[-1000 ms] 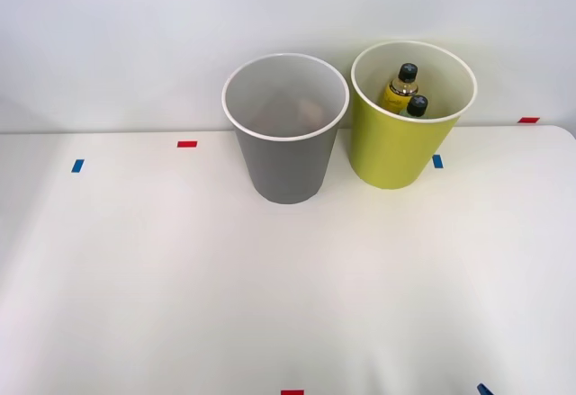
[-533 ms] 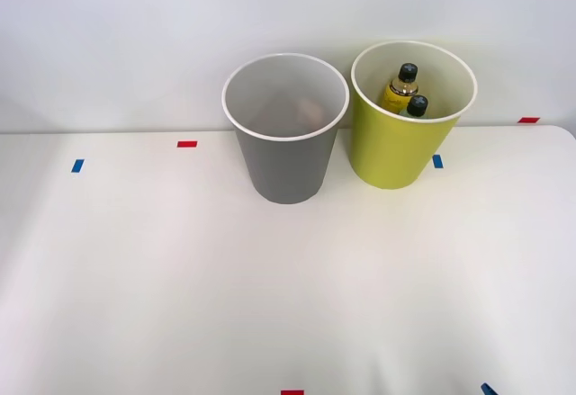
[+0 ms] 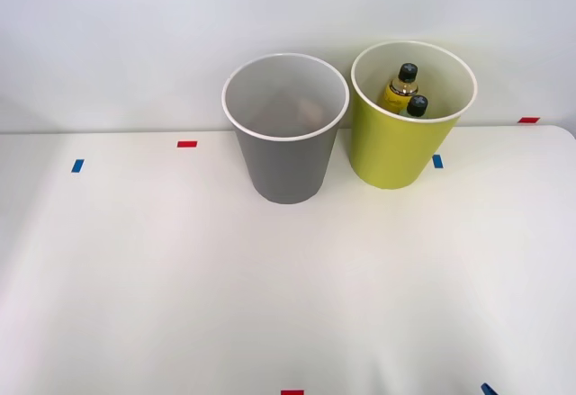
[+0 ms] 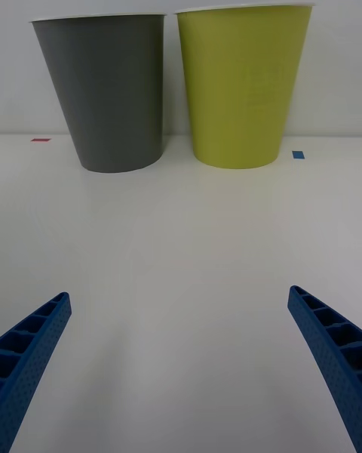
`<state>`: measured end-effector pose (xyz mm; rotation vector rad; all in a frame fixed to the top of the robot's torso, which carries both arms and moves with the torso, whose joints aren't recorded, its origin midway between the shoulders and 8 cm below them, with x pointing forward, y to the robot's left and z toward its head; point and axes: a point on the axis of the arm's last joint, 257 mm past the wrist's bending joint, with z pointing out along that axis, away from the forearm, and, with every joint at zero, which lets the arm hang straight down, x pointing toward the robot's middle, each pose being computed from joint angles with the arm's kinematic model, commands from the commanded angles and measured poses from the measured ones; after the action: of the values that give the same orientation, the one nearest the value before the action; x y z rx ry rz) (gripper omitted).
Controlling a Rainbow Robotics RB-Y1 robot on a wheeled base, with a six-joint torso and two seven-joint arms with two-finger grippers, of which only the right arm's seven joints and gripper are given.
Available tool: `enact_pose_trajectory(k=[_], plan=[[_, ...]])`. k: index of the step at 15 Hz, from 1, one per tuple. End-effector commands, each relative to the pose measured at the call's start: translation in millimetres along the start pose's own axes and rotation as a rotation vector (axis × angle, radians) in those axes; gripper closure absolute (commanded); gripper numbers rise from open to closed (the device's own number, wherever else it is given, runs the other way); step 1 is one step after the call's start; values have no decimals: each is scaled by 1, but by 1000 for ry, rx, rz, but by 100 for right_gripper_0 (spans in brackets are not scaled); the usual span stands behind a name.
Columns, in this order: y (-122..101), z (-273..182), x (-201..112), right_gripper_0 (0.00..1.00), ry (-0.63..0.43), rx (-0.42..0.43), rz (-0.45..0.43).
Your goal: Put cans in the gray bin, plastic bottles in the light green bin
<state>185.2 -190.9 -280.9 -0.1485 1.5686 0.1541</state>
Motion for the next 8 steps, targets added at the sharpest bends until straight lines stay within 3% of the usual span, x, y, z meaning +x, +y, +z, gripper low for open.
enact_pose_trajectory(k=[1,8], plan=[[0,0,0,0,0,0,0],[0,0,0,0,0,0,0]])
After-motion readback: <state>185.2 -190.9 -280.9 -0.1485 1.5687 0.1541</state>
